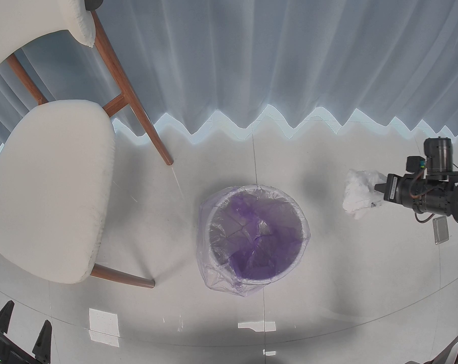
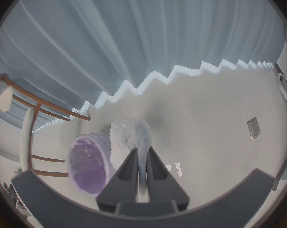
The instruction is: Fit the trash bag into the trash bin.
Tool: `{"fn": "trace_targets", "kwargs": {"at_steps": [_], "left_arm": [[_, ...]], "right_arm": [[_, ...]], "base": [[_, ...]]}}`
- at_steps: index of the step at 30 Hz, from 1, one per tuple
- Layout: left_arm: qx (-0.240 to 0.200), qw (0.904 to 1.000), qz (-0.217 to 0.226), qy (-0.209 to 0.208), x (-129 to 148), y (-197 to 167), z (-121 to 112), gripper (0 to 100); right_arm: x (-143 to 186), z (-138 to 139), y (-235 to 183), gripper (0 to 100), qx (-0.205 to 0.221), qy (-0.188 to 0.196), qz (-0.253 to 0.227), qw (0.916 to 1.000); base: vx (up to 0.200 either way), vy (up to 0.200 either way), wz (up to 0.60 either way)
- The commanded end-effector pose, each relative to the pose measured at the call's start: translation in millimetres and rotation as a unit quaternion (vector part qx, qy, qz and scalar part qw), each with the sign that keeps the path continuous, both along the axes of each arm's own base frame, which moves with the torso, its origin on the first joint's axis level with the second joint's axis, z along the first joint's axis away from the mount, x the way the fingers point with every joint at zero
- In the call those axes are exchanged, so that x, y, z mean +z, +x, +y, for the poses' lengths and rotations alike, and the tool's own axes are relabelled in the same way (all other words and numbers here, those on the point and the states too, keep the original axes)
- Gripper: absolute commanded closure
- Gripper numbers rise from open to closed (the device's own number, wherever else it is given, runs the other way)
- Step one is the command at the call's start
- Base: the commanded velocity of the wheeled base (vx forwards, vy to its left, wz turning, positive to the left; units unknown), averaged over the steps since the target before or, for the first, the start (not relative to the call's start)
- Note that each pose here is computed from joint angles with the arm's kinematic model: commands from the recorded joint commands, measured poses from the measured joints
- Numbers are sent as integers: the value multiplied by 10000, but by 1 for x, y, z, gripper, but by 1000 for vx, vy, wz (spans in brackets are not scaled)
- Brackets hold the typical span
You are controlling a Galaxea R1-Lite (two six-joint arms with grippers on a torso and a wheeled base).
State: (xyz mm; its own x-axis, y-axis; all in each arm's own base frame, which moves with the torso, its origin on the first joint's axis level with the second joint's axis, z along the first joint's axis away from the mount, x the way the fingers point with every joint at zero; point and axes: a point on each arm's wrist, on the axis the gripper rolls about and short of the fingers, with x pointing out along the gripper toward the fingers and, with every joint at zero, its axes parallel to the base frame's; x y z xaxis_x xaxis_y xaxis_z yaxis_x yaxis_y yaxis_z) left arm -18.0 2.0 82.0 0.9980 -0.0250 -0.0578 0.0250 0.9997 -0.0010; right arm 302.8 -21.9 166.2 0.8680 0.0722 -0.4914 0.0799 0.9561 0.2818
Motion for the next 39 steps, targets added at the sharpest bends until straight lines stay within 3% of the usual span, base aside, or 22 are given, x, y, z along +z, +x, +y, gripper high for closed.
{"fn": "trace_targets", "kwargs": {"at_steps": [1,5,10,12,19,33,39], "left_arm": [[-486,9983,198,267,-6,1,-2,0],[-691,9971,233,227,-7,1,-3,0],[-178,9995,218,128,-10,-1,-4,0],[-208,9996,118,140,-10,-2,-4,0],[-251,9995,-82,146,-11,-5,-4,0],[-243,9996,-82,139,-11,-5,-4,0],[-242,9996,-81,131,-11,-5,-4,0]], "right_arm": [[36,10,-78,100,242,8,-731,9970],[30,31,-111,100,769,60,-997,9920],[22,55,-122,100,1416,100,-1385,9801],[17,63,-122,100,1633,112,-1456,9757],[-1,91,-112,100,2331,-17,-1242,9645],[-32,123,-51,100,2719,-346,-673,9594],[-47,130,-24,100,2728,-473,-665,9586]], "base": [[0,0,0],[0,0,0],[0,0,0],[0,0,0],[0,0,0],[0,0,0],[0,0,0]]}}
